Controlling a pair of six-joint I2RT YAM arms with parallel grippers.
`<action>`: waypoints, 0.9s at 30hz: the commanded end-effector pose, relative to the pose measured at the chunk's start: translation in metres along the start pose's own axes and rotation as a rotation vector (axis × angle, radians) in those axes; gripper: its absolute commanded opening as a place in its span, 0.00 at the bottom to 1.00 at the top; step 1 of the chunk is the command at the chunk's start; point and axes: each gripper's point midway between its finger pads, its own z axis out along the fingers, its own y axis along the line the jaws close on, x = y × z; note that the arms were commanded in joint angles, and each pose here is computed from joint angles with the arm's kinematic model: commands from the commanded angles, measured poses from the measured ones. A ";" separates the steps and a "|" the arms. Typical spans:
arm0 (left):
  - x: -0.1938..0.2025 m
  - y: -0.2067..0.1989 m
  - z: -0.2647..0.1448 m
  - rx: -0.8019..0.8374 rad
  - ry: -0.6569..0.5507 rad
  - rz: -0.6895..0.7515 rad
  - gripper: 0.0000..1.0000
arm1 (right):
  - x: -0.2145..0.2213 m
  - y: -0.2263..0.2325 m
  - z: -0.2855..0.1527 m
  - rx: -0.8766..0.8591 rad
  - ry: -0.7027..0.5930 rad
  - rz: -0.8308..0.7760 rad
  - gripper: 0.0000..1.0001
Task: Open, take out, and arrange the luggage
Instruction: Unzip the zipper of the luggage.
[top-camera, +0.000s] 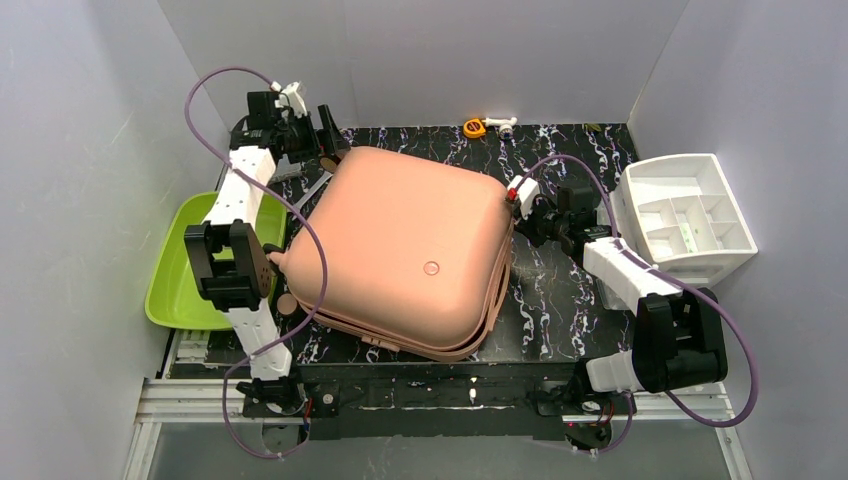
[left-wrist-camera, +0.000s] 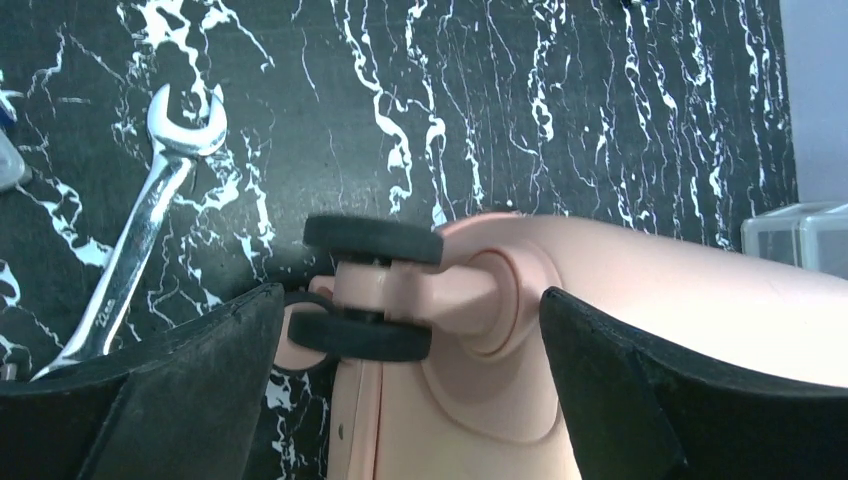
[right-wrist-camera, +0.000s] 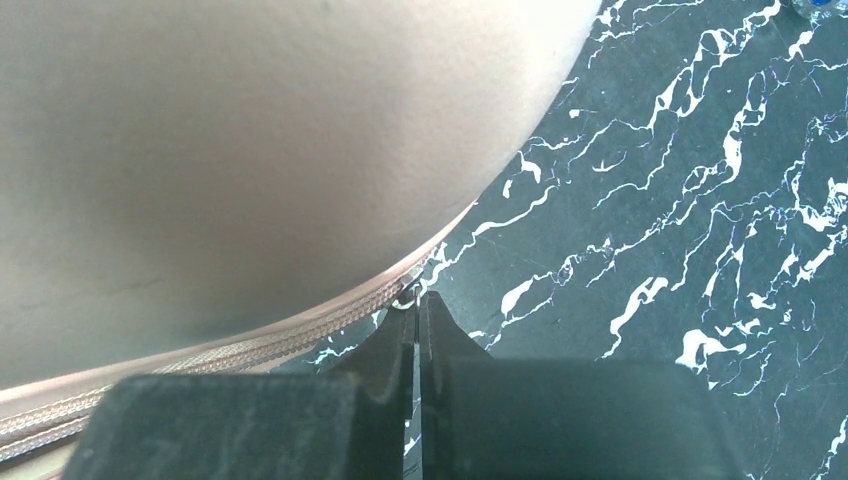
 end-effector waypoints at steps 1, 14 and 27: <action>0.044 0.007 0.029 -0.102 0.160 0.040 0.98 | -0.032 -0.021 -0.003 0.062 -0.108 -0.058 0.01; 0.075 -0.034 0.061 0.065 0.290 0.111 0.95 | -0.038 -0.060 0.017 -0.001 -0.158 -0.141 0.01; 0.103 -0.078 0.075 0.240 0.367 0.246 0.89 | -0.037 -0.070 0.054 -0.242 -0.196 -0.318 0.01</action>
